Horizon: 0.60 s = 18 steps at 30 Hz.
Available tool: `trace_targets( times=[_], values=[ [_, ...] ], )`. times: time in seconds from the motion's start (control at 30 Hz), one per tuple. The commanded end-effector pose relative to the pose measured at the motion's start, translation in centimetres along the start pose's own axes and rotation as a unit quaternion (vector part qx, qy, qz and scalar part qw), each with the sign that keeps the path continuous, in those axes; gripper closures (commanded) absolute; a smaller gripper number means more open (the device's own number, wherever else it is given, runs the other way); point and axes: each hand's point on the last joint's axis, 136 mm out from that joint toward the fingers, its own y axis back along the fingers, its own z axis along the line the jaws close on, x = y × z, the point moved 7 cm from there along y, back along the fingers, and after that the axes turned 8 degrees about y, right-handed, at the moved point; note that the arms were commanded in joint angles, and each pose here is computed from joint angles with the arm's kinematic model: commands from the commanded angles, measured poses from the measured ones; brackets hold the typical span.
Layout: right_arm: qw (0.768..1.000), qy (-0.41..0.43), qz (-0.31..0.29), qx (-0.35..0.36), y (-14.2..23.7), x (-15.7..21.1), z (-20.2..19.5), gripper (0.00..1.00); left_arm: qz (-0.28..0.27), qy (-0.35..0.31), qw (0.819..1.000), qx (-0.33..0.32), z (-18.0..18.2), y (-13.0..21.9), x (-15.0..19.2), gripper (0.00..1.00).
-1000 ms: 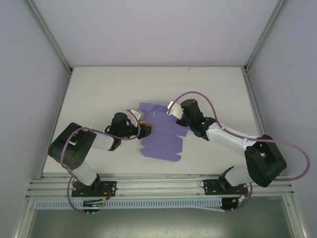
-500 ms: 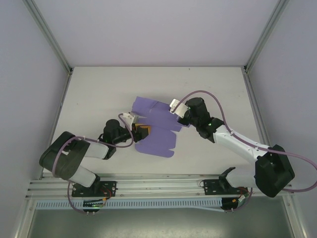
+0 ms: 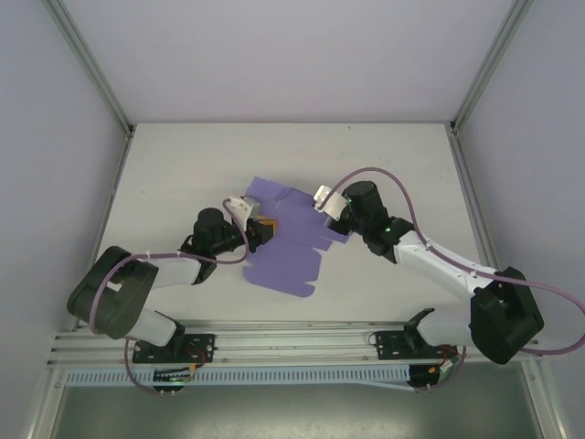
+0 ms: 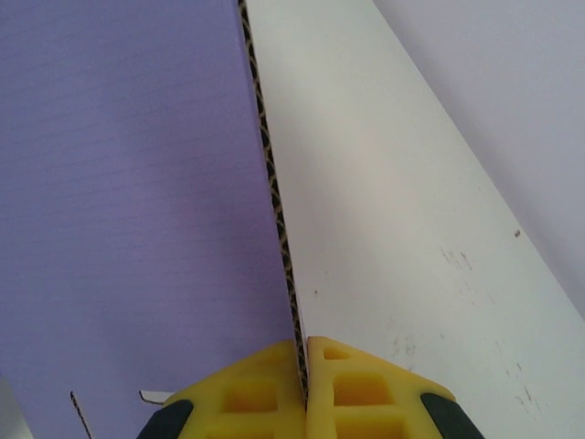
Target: Assemble paper box
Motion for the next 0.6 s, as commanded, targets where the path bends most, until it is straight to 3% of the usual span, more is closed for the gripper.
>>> trace_targets(
  times=[0.0,0.17,0.43,0.57],
  values=[
    [1.000,-0.010,-0.018,0.007,0.0,-0.8,-0.4,1.00,0.037,0.002,0.999,0.023,0.0,-1.0,0.7,0.74],
    [1.000,-0.008,-0.012,0.018,0.1,-0.8,-0.6,1.00,0.037,0.010,0.999,-0.008,0.7,-1.2,0.7,0.81],
    [0.999,0.033,-0.009,0.013,-0.4,-1.5,1.2,1.00,0.058,0.078,0.992,-0.076,2.6,-2.8,0.4,0.92],
    [0.999,0.051,0.005,0.014,-0.8,-2.0,2.3,1.00,0.097,0.077,0.984,-0.129,3.3,-4.0,1.1,0.96]
  ],
)
